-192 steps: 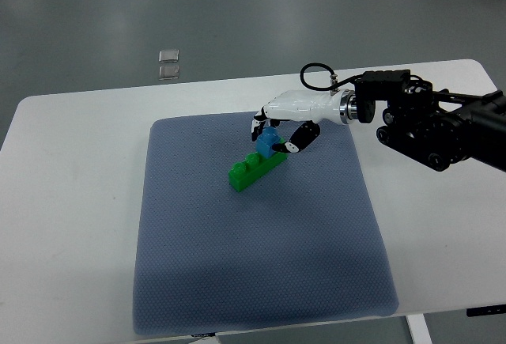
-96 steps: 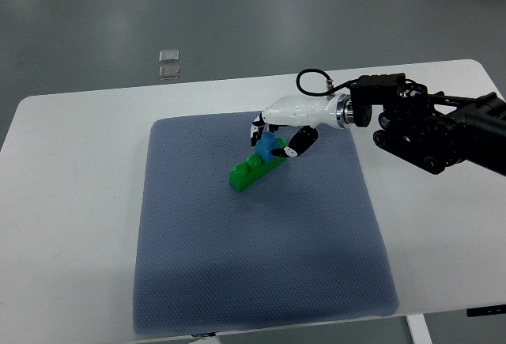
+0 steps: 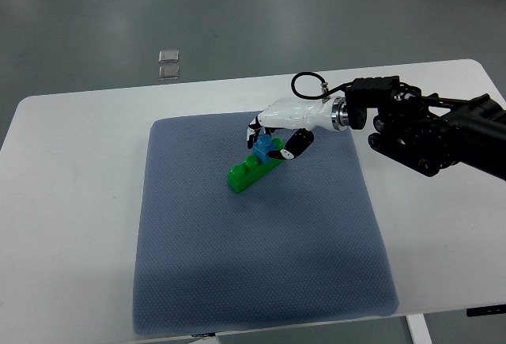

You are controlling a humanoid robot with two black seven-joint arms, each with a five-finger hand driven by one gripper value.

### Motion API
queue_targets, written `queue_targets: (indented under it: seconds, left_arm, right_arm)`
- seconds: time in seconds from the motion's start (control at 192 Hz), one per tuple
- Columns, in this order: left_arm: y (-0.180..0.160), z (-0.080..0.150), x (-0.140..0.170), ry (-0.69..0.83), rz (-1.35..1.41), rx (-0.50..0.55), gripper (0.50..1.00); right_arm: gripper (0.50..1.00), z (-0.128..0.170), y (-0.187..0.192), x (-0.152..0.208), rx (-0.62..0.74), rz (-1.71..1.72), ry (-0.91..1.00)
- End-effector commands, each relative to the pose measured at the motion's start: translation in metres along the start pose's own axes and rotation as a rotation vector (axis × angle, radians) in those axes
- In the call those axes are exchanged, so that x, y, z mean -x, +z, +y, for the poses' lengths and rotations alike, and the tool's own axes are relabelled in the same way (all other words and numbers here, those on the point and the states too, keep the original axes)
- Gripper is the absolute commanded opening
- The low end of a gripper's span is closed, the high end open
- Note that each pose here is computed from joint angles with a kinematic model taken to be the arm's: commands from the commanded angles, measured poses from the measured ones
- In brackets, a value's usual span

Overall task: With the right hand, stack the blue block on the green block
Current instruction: 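Lower the blue block onto the green block's studs and press down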

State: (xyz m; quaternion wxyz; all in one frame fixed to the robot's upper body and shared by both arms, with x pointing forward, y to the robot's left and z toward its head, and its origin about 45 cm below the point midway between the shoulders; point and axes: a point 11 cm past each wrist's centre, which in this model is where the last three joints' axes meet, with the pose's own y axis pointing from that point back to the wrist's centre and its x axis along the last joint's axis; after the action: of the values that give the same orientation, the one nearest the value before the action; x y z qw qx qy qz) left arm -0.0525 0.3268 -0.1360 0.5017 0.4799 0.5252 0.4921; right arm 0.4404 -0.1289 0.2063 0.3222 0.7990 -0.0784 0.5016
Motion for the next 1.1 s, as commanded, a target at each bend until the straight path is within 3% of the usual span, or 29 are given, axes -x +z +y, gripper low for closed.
queue_targets:
  seconds: [0.0,0.432,0.588,0.739,1.097]
  left_arm:
    - [0.0000,0.0000,0.0000,0.000,0.000,0.000,1.000]
    - [0.0000,0.0000,0.0000,0.000,0.000,0.000,1.000]
    - [0.0000,0.0000,0.0000,0.000,0.000,0.000,1.000]
    - [0.0000,0.0000,0.0000,0.000,0.000,0.000,1.000]
    - [0.0000,0.0000,0.0000,0.000,0.000,0.000,1.000]
  right_arm:
    - [0.552,-0.0001,0.0003,0.0011,0.001,0.002,-0.003]
    - [0.554,0.0000,0.0009,0.0022,0.003,0.011,-0.001]
    - [0.580,0.0000,0.0010,0.0026,0.003,0.008,0.000]
    - [0.637,0.0000,0.0011,0.0026,0.005,0.006,-0.001]
    - [0.686,0.0006,0.0017,0.0023,0.006,0.005,0.000]
